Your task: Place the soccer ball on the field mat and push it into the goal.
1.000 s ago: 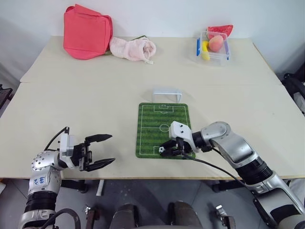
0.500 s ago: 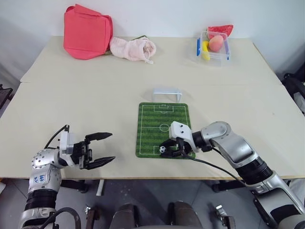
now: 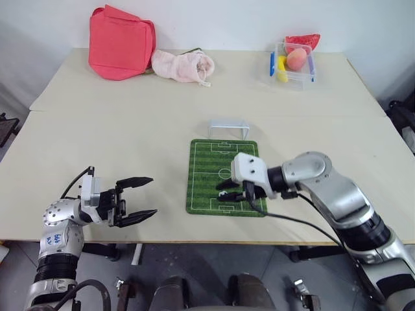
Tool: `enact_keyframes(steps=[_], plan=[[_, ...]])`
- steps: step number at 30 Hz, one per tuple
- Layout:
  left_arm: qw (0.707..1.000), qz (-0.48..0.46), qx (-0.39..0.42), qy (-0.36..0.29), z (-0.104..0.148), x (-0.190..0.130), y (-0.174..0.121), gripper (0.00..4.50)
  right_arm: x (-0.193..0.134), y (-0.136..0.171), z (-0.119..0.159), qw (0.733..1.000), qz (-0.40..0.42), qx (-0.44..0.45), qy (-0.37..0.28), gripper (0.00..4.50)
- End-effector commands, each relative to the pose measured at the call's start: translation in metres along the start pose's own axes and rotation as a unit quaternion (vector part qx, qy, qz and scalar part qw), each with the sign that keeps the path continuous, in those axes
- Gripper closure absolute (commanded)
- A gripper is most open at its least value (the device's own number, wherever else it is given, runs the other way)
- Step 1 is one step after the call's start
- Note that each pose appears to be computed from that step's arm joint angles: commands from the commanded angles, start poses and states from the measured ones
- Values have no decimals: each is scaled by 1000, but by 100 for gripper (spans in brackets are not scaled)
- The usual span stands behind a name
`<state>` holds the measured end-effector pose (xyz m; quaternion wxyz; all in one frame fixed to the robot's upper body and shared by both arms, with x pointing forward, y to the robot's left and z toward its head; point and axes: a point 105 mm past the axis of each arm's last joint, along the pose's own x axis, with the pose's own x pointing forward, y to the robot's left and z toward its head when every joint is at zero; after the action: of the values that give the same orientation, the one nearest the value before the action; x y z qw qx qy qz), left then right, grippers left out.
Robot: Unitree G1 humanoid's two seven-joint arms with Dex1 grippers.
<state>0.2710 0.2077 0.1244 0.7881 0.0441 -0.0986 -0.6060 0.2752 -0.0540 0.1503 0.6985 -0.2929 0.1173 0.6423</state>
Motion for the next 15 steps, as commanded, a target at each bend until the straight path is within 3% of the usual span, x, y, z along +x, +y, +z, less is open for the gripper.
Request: enact_keyframes(steps=[1, 7, 12, 15], plan=[[1000, -15, 10, 1, 6, -4, -2, 0, 6, 7, 0, 1000, -10, -4, 1, 448], [1000, -19, 8, 2, 7, -4, -2, 0, 19, 8, -14, 999, -14, 47, -7, 448], [1000, -18, 8, 4, 7, -3, 0, 0, 21, -11, -39, 998, -27, 61, 13, 448], [1000, -17, 16, 2, 9, -1, 3, 0, 5, -62, -50, 994, -95, 34, 42, 448]])
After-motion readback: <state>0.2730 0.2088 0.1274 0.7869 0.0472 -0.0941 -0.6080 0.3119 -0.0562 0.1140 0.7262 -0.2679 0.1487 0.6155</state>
